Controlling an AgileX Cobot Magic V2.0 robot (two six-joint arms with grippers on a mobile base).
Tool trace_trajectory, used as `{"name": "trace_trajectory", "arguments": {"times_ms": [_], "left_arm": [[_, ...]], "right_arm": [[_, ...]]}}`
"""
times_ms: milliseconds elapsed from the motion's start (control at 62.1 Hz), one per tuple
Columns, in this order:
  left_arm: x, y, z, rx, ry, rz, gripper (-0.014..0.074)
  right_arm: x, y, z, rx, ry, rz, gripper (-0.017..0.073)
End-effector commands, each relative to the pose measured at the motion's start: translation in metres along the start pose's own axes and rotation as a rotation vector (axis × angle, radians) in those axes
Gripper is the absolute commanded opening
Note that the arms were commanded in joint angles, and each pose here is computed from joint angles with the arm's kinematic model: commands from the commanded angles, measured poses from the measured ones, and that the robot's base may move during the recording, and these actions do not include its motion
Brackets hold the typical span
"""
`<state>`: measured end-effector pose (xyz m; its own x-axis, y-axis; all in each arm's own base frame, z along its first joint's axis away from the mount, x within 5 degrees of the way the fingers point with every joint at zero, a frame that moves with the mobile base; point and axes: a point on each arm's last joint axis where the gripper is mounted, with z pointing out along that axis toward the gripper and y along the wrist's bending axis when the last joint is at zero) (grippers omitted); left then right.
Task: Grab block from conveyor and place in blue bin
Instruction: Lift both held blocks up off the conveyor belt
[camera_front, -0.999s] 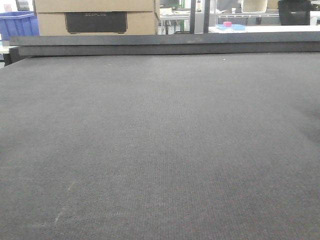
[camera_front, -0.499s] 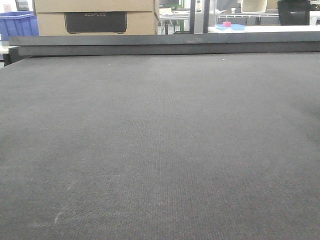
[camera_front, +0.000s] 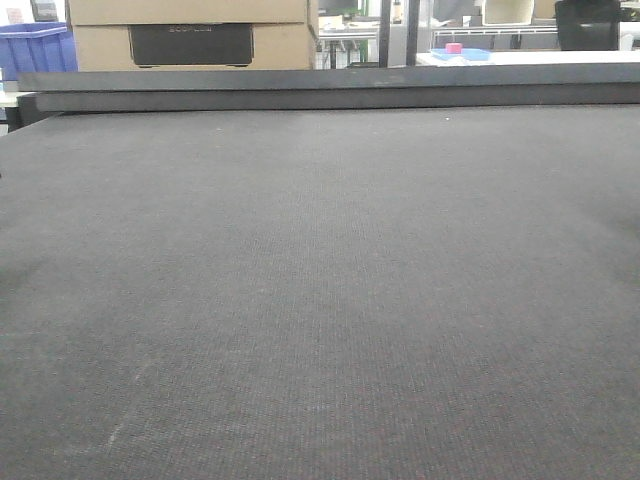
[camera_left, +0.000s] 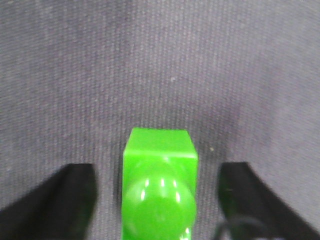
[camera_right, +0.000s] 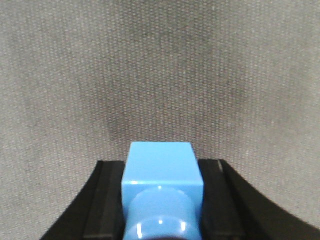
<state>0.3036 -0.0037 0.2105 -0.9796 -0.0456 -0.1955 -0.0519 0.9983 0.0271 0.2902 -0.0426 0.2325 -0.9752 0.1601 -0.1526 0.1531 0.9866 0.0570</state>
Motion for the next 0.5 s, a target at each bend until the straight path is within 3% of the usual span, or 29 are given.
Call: {"name": "trace_trajectory", "arguments": {"times_ms": [0, 226, 387, 483], "left_arm": [[0.001, 0.001, 0.004, -0.01, 0.013, 0.002, 0.0239], [0.005, 0.003, -0.007, -0.022, 0.035, 0.02, -0.0111], [0.007, 0.005, -0.035, -0.019, -0.077, 0.082, -0.0111], [0.016, 0.005, -0.054, 0.0, -0.192, 0.072, -0.0111]], "right_arm": [[0.0, -0.001, -0.004, 0.003, -0.018, -0.006, -0.0162], [0.001, 0.0, -0.014, 0.001, -0.066, -0.006, -0.0162], [0.004, 0.003, -0.031, -0.025, -0.246, 0.012, -0.0162], [0.018, 0.004, -0.04, -0.023, -0.336, 0.014, -0.0162]]}}
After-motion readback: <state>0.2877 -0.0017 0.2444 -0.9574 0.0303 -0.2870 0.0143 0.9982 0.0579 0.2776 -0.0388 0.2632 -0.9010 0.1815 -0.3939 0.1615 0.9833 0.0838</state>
